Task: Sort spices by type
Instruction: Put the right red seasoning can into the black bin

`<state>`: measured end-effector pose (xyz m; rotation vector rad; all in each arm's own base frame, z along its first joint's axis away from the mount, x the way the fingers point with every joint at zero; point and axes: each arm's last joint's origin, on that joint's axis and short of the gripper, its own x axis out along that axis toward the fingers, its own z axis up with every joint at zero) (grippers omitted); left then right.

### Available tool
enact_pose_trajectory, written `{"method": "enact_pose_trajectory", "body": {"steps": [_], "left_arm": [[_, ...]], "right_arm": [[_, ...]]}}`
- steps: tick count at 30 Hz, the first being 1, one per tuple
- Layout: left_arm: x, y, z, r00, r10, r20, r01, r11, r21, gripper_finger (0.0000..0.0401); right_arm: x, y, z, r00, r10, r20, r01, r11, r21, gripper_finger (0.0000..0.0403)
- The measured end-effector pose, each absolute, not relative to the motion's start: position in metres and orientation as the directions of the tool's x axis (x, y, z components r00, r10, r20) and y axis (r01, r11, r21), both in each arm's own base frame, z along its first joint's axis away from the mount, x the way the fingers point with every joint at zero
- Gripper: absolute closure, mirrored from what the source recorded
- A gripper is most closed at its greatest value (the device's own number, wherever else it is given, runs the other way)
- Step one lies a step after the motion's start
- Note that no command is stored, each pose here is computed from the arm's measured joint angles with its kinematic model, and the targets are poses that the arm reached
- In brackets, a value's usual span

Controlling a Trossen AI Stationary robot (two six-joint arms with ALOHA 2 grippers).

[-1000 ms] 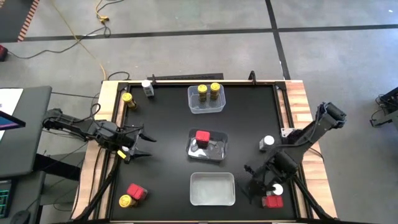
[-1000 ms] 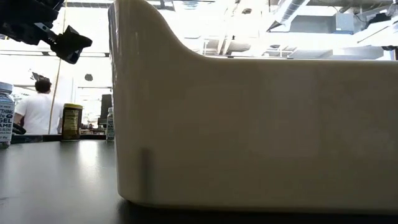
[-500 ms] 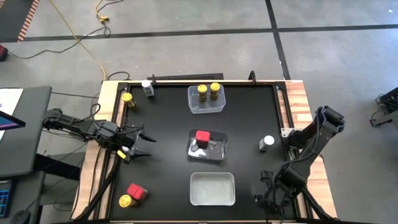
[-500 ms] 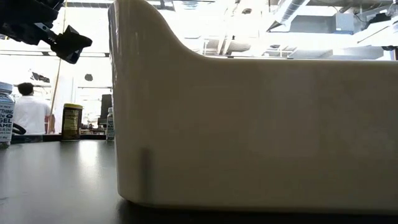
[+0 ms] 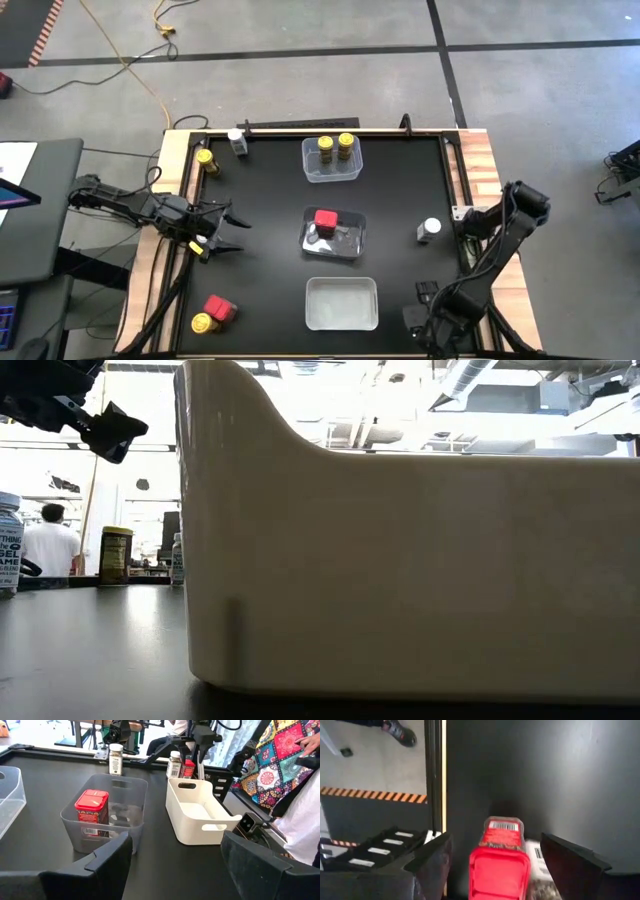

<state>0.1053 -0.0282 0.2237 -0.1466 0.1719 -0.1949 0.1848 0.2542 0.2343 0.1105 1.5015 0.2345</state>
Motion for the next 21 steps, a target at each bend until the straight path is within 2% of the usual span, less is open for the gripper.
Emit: {"method": "enact_pose_trajectory", "body": {"steps": [21], "left_arm": [[0.105,-0.028,0.224,0.97,-0.185,-0.155,0.157,0.971,-0.179,0.0109]], "right_arm": [[0.165,0.273,0.219,0.004,0.155,-0.988,-0.162,0.975,0.153,0.0078]]}}
